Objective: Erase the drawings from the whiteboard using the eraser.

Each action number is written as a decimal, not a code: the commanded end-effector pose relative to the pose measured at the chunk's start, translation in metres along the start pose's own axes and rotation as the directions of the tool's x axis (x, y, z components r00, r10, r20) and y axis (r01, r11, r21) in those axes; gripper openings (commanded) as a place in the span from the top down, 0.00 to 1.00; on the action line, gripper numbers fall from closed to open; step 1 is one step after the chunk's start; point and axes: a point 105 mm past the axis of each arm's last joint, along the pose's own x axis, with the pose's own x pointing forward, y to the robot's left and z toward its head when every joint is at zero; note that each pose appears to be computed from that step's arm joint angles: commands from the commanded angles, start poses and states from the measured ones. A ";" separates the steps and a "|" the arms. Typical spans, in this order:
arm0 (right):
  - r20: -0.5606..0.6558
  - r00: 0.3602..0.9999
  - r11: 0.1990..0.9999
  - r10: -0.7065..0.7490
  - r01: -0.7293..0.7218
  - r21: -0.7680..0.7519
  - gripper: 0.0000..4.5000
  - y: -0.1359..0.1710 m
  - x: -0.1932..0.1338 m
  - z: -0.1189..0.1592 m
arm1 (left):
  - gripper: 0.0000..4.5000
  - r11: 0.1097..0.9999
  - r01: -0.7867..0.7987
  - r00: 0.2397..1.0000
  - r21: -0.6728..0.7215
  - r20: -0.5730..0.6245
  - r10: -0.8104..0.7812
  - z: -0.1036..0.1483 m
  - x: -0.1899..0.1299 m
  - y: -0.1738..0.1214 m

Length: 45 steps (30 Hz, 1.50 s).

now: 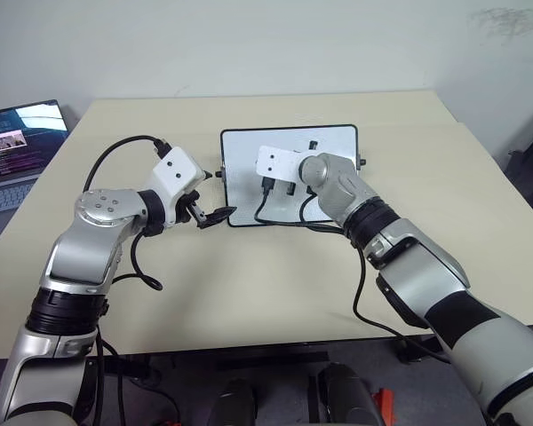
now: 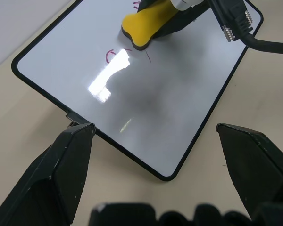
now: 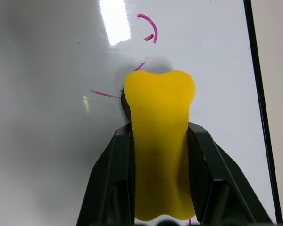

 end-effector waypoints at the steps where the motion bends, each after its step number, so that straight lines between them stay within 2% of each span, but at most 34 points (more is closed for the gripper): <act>1: -0.012 0.991 0.987 0.132 -0.132 -0.086 0.76 0.029 0.001 -0.004 | 0.00 0.999 -0.014 0.999 0.044 0.040 0.013 0.016 -0.004 0.004; 6: -0.049 0.975 0.964 0.217 -0.222 -0.148 0.76 0.049 -0.002 -0.016 | 0.00 0.999 -0.020 0.999 0.044 0.035 0.018 0.015 -0.005 0.005; 10: -0.056 0.988 0.983 0.141 -0.146 -0.111 0.76 0.034 -0.001 -0.018 | 0.00 0.999 -0.020 0.999 0.044 0.036 0.018 0.015 -0.005 0.005; 15: -0.037 0.999 1.000 -0.012 0.011 -0.029 0.76 -0.003 -0.003 -0.013 | 0.00 0.999 -0.020 0.999 0.048 0.035 0.019 0.015 -0.005 0.005; 22: -0.053 0.995 0.996 -0.087 0.087 -0.002 0.76 -0.020 -0.004 -0.014 | 0.00 0.999 -0.018 0.999 0.050 0.039 0.016 0.016 -0.004 0.006; 27: -0.015 0.999 0.999 -0.036 0.035 -0.017 0.77 -0.007 -0.001 -0.002 | 0.00 0.999 -0.017 0.999 0.051 0.042 0.015 0.017 -0.004 0.006; 32: 0.068 0.998 0.999 0.001 0.002 -0.043 0.77 0.004 0.001 0.032 | 0.00 0.999 -0.018 0.999 0.051 0.040 0.016 0.017 -0.004 0.005; 40: 0.115 0.991 0.997 -0.070 0.074 -0.031 0.77 -0.013 0.002 0.061 | 0.00 0.999 -0.021 0.999 0.046 0.038 0.019 0.016 -0.005 0.003; 45: 0.082 0.989 0.992 -0.125 0.128 -0.023 0.77 -0.026 0.001 0.054 | 0.00 0.999 -0.024 0.999 0.043 0.037 0.023 0.015 -0.006 0.003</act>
